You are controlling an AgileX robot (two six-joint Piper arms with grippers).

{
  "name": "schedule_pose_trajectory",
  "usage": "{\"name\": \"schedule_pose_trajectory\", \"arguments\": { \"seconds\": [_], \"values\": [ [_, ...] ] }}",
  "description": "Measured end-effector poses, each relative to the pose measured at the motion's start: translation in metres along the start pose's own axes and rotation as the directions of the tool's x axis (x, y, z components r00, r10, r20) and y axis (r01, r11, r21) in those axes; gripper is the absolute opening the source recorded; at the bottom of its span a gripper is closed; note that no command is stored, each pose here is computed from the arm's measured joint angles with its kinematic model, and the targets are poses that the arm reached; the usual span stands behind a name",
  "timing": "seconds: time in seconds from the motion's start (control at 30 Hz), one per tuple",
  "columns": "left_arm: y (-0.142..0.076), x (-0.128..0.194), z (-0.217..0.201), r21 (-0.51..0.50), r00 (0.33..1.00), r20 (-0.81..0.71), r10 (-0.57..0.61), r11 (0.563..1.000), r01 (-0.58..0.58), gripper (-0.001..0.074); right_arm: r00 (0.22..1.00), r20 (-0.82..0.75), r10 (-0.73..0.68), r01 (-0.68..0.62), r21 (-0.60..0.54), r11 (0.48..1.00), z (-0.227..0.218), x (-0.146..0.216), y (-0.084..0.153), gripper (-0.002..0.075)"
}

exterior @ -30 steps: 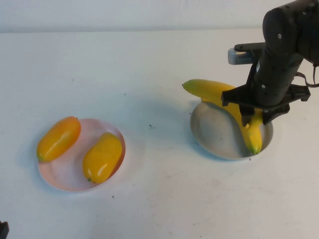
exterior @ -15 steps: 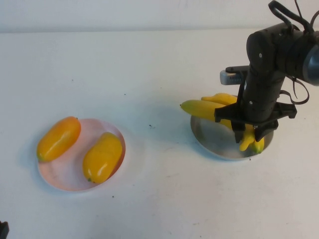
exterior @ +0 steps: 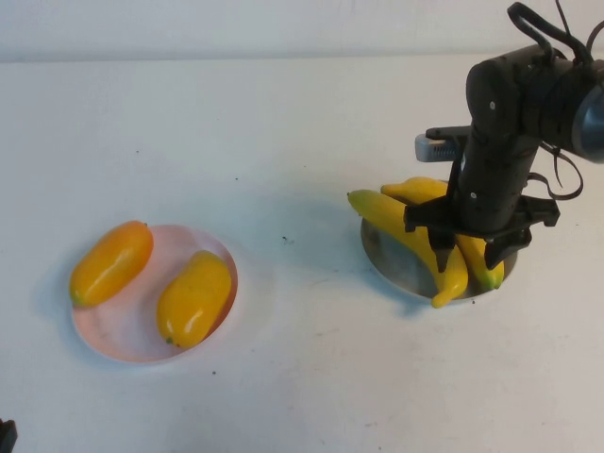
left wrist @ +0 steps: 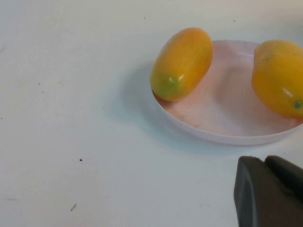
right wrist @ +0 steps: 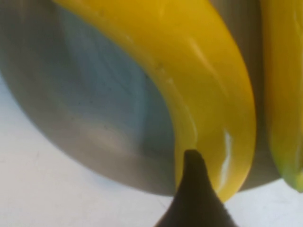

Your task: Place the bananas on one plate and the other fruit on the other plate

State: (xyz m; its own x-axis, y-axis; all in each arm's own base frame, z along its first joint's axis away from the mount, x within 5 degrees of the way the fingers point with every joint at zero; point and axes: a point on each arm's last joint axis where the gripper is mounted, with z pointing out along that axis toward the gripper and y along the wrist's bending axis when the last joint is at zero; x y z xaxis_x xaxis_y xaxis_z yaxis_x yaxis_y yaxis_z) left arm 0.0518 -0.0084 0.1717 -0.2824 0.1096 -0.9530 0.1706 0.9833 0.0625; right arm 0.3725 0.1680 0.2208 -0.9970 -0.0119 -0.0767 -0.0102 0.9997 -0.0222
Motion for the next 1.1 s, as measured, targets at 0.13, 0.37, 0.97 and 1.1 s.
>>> {"name": "schedule_pose_trajectory", "arguments": {
  "seconds": [0.13,0.37,0.97,1.1],
  "values": [
    [0.000,0.000,0.000,0.000,1.000,0.000,0.000,1.000,0.000,0.0001,1.000,0.012,-0.028,0.029,-0.061,0.998,-0.015,0.004,0.002,0.0414],
    [0.000,0.000,0.000,0.000,1.000,0.000,0.000,1.000,0.000,0.0001,0.989,0.127,-0.079,0.100,-0.164,0.981,-0.071,0.020,-0.002,0.0311],
    [0.000,0.000,0.000,0.000,1.000,0.000,0.000,1.000,0.000,0.0001,0.905,0.402,-0.141,0.234,-0.194,0.953,-0.181,0.157,-0.070,-0.0013],
    [0.000,0.000,0.000,0.000,1.000,0.000,0.000,1.000,0.000,0.0001,0.871,0.443,-0.210,0.304,-0.152,0.940,-0.185,0.178,-0.081,-0.0015]
  ]
}}
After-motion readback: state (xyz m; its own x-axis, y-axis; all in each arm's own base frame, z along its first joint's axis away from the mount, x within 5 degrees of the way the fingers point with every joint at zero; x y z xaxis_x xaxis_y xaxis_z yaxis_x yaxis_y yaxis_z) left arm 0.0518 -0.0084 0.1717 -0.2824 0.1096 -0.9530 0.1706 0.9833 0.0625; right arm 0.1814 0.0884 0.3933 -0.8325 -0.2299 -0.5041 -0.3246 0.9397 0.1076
